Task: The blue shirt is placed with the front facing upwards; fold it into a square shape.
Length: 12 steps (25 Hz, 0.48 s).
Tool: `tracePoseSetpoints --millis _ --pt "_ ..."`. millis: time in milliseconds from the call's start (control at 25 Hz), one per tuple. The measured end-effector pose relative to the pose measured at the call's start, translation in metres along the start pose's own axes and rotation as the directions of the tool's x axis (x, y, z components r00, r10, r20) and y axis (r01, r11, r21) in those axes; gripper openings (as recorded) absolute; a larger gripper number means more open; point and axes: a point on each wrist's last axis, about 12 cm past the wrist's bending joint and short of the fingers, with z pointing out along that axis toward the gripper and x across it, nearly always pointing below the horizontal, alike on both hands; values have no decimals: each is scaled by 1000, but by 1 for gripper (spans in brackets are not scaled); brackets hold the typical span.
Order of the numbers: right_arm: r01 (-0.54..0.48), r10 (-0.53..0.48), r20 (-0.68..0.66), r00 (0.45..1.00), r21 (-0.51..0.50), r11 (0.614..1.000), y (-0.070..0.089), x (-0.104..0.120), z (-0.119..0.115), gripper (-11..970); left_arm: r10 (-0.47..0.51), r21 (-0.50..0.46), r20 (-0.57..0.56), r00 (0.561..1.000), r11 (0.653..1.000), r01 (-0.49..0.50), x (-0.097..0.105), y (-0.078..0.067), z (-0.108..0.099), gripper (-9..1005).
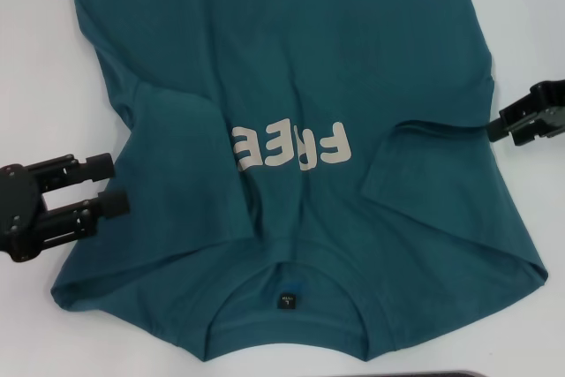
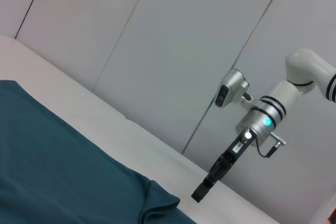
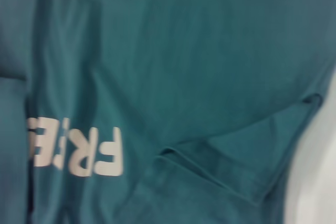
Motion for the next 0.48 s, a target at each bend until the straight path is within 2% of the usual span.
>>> tracePoseSetpoints --millis 120,480 --pt "-2 2 -2 1000 26 1000 -1 1 7 497 1 -1 1 1000 1000 -1 0 0 0 643" --pt "5 -6 32 999 17 1000 7 -4 20 495 -1 -3 3 1000 1000 1 1 0 0 643"
